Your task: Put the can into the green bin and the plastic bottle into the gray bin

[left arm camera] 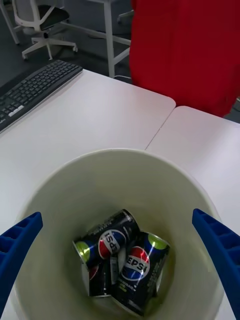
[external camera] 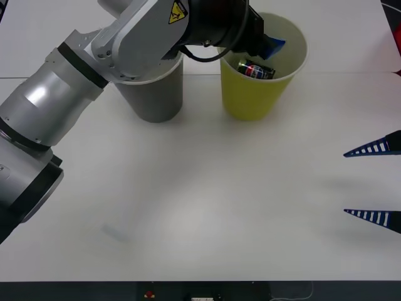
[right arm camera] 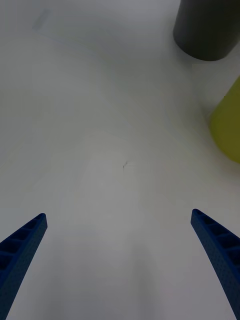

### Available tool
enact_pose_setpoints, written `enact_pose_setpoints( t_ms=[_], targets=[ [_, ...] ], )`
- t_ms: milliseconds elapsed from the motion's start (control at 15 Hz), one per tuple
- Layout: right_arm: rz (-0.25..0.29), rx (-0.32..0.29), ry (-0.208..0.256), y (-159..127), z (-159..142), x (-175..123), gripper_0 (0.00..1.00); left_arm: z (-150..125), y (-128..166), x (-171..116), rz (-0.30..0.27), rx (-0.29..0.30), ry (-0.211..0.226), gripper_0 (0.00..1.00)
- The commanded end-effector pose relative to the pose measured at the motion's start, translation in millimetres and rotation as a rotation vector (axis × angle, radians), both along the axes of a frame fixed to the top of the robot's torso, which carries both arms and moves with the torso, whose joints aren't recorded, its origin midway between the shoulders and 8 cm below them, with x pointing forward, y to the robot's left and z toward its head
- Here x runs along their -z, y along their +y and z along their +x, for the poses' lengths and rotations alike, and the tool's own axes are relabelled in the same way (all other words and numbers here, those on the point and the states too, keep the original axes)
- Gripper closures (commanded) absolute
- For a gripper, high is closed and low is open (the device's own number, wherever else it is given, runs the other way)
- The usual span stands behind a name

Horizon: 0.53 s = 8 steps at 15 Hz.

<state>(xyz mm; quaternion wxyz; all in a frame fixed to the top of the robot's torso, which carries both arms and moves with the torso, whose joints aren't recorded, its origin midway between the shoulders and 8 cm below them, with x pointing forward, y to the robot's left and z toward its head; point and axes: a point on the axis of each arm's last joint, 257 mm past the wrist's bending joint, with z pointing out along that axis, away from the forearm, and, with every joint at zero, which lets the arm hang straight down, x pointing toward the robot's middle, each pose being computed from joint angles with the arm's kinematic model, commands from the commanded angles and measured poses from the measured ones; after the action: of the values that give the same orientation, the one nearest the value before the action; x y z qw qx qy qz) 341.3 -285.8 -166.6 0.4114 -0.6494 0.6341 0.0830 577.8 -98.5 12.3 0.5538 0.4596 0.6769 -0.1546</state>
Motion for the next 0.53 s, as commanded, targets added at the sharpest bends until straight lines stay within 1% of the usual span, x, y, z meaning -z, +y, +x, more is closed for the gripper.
enact_pose_setpoints(
  t_ms=[67,133,267,333,400,533],
  targets=[
    [0.0,0.0,0.0,0,0,0,0.0,-18,35,1,-0.019,0.062,-0.017,0.0],
    [0.0,0.0,0.0,0,0,0,0.0,-26,46,1,-0.026,0.073,-0.002,0.0],
    [0.0,0.0,0.0,0,0,0,0.0,-45,72,0,-0.025,0.089,0.015,0.0],
    [0.0,0.0,0.0,0,0,0,0.0,-53,83,0,-0.026,0.094,0.018,0.0],
    [0.0,0.0,0.0,0,0,0,0.0,-62,96,1,-0.024,0.096,0.011,0.0],
    [0.0,0.0,0.0,0,0,0,0.0,-76,119,11,-0.023,0.103,0.015,0.0]
  ],
)
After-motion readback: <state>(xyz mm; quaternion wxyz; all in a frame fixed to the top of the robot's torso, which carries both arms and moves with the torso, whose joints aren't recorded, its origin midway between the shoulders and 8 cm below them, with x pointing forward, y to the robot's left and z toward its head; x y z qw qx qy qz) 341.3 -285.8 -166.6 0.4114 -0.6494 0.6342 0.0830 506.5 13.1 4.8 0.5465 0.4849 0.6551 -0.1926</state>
